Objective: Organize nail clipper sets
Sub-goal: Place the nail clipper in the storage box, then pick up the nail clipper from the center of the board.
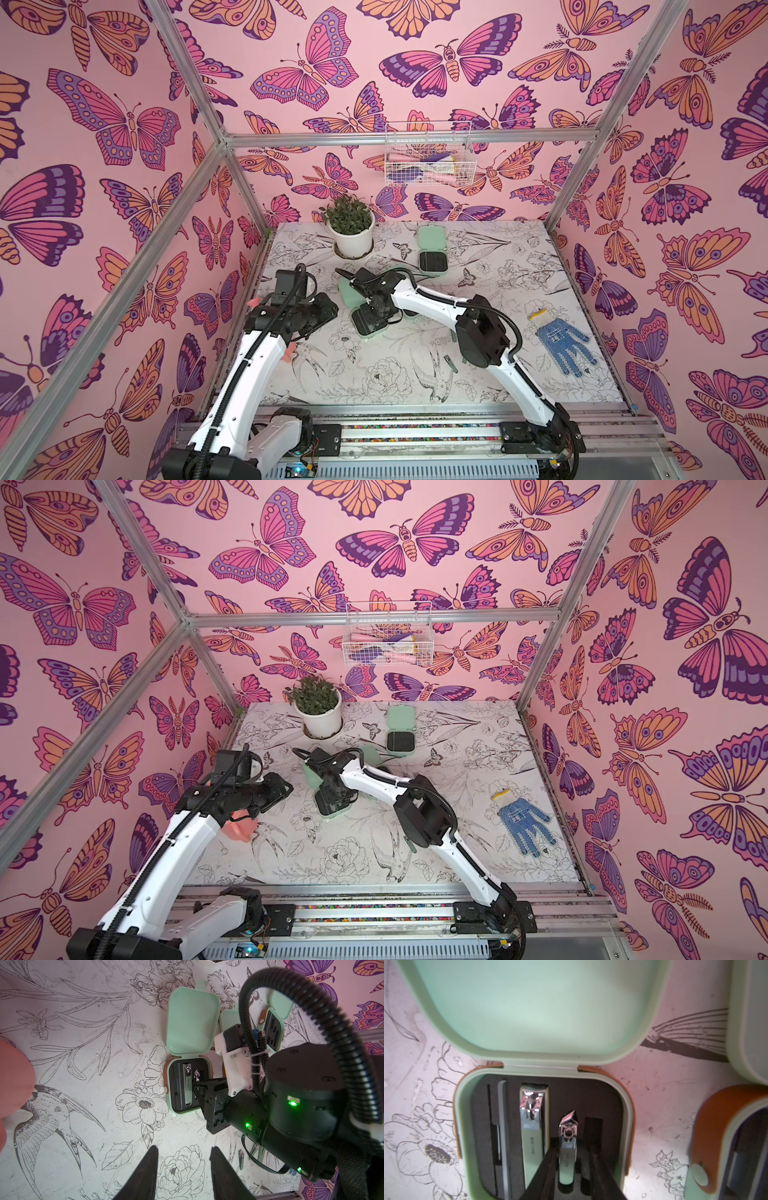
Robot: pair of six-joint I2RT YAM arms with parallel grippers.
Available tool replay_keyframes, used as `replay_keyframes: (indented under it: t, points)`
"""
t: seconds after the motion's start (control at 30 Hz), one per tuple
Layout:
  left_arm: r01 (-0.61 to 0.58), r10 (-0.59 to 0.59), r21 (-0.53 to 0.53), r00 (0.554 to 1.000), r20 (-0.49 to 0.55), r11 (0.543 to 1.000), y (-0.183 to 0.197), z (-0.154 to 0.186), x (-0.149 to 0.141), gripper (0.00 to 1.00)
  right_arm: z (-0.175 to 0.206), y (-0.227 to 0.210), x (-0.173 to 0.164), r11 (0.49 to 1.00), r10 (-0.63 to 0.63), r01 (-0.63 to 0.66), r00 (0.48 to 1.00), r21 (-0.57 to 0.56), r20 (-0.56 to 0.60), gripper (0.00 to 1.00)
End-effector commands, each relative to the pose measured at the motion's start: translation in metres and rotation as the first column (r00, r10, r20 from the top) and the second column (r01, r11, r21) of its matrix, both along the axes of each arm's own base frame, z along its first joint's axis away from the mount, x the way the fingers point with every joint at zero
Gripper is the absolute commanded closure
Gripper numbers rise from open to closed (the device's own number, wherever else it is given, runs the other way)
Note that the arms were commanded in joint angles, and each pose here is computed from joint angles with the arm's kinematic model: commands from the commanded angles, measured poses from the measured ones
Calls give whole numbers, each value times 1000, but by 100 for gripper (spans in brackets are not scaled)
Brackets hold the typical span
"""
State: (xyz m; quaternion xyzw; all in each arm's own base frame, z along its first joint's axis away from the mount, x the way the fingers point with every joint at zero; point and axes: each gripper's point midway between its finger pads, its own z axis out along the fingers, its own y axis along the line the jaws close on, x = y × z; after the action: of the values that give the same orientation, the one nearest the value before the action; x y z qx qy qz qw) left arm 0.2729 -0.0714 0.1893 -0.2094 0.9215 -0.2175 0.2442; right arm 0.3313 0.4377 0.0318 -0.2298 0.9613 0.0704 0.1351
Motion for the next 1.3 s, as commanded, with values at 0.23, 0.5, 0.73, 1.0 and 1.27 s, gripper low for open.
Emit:
replay_keyframes:
  t: [0.23,0.5,0.73,1.0,1.27]
  points:
    - [4,-4,-3,1000,-16,1000,0,-6,-2,56,69,10,-3,994,23,-30,998,108,61,71]
    - [19,-19,-19,1000,-23,1000,-4,-8,-2,56,110,-31,5,999,-28,22,987,36,156,72]
    - [32,-33,-38,999,-24,999,-8,-9,-3,55,138,-140,-6,982,-188,191,965,0,183,71]
    - [80,-80,-30,996,-23,996,-27,-13,0,51,112,-248,-56,894,-444,448,891,-28,100,70]
    - [133,-134,-33,990,-33,991,-54,-23,11,53,52,-231,-115,915,-400,400,917,58,-17,69]
